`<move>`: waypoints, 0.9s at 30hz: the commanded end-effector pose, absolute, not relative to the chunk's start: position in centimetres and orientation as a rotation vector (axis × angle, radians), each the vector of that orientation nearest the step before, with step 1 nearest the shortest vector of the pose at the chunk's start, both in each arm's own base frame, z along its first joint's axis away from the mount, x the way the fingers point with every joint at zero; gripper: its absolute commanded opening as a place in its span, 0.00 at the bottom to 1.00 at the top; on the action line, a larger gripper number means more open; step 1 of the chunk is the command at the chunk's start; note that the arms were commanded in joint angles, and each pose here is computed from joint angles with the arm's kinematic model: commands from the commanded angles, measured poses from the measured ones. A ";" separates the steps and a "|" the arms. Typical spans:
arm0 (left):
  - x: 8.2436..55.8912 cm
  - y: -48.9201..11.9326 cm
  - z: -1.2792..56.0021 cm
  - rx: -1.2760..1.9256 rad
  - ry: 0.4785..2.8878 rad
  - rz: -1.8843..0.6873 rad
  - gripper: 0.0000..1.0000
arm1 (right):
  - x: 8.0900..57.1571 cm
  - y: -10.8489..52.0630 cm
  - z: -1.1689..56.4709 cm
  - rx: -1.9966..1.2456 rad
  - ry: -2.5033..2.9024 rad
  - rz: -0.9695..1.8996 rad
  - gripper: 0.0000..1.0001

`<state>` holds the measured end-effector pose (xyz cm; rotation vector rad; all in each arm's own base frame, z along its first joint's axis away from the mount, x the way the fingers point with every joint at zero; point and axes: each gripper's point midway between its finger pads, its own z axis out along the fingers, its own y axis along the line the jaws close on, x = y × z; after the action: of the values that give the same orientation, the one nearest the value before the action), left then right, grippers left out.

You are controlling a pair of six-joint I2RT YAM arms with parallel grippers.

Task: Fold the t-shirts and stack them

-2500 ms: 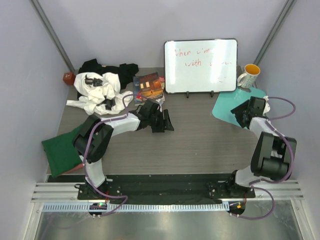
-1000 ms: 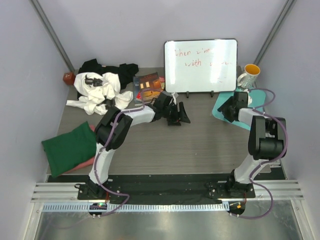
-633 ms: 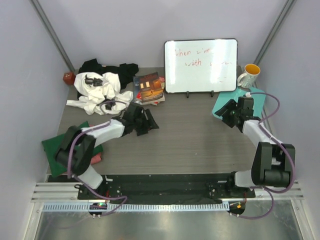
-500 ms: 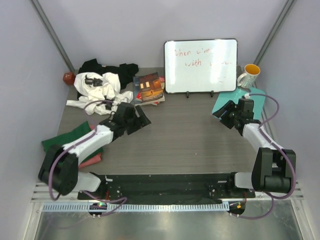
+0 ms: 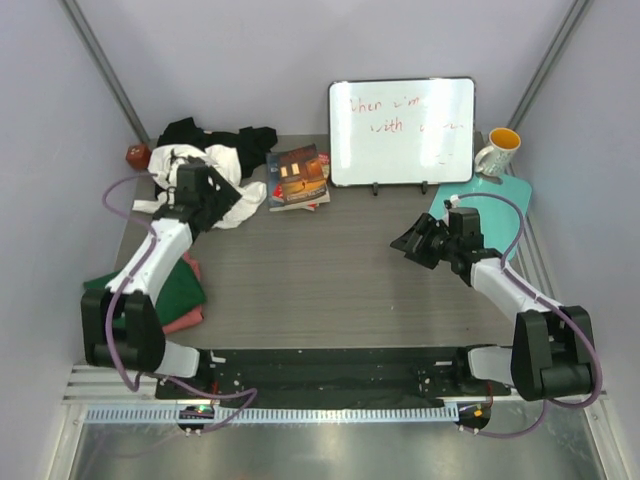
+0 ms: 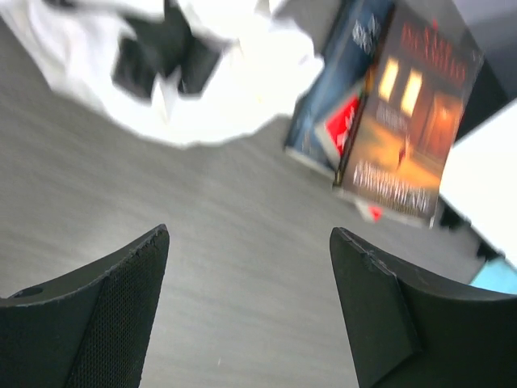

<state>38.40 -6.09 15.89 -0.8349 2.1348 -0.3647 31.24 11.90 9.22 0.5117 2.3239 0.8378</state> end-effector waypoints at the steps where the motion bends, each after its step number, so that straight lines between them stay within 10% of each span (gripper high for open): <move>1: 43.9 -2.5 17.1 -0.908 2.086 -0.314 0.81 | 30.9 12.9 11.4 0.459 2.263 0.911 0.62; 27: 51.4 4.8 8.0 -1.158 2.204 -0.269 0.79 | 29.6 13.2 10.9 0.465 2.303 0.939 0.62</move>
<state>50.63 4.26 7.93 -1.1723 2.2024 -0.2621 29.34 12.77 10.43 0.4790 2.3186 0.9099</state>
